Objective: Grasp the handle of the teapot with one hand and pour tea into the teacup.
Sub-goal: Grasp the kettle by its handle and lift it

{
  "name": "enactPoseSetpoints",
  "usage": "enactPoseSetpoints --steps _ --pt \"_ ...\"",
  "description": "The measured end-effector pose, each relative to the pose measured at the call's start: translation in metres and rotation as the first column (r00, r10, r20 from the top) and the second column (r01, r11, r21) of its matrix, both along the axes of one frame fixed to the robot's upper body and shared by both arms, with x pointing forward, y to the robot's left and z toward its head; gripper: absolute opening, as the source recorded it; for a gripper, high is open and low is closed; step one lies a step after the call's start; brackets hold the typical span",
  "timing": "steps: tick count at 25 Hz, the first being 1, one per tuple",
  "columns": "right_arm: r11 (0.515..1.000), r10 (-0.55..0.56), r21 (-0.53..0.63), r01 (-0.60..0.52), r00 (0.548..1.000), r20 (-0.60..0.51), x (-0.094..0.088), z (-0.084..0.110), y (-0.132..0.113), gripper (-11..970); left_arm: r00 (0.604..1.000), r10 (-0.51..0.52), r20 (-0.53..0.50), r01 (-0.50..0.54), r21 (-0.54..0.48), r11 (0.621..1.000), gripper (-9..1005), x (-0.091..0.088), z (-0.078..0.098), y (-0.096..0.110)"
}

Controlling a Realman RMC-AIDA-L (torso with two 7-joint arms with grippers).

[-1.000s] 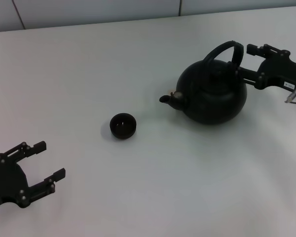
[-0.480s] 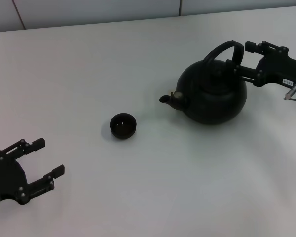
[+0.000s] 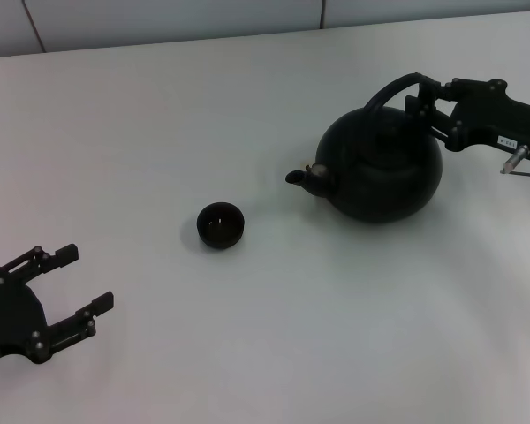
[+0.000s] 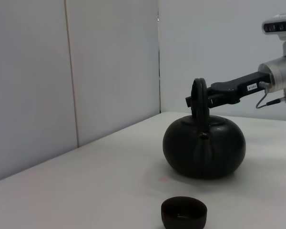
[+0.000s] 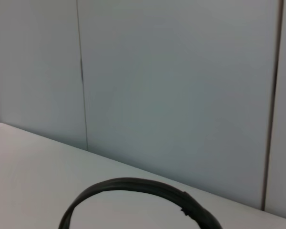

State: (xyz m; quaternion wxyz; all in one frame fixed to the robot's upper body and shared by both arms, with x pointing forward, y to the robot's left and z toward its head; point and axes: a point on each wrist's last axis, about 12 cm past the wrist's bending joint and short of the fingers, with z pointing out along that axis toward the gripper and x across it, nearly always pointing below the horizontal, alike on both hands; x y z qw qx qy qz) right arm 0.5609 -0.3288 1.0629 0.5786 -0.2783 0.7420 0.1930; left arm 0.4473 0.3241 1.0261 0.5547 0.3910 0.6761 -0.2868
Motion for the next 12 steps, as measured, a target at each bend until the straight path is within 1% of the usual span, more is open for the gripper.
enactPoseSetpoints --steps 5,8,12 --pt "1.000 0.003 0.000 -0.003 1.000 0.000 0.0002 0.0005 0.0001 338 1.000 0.000 0.004 0.000 0.004 1.000 749 0.0007 0.0009 0.0010" --pt "1.000 0.000 0.009 0.000 1.000 -0.005 0.0001 0.0006 -0.0002 120 1.000 0.000 0.007 0.000 0.006 1.000 749 0.0010 0.0013 0.0013" --pt "1.000 -0.004 0.014 0.005 1.000 -0.010 0.0004 0.0014 -0.0013 109 1.000 -0.002 0.008 0.002 0.005 1.000 749 0.0008 0.0014 0.0009"
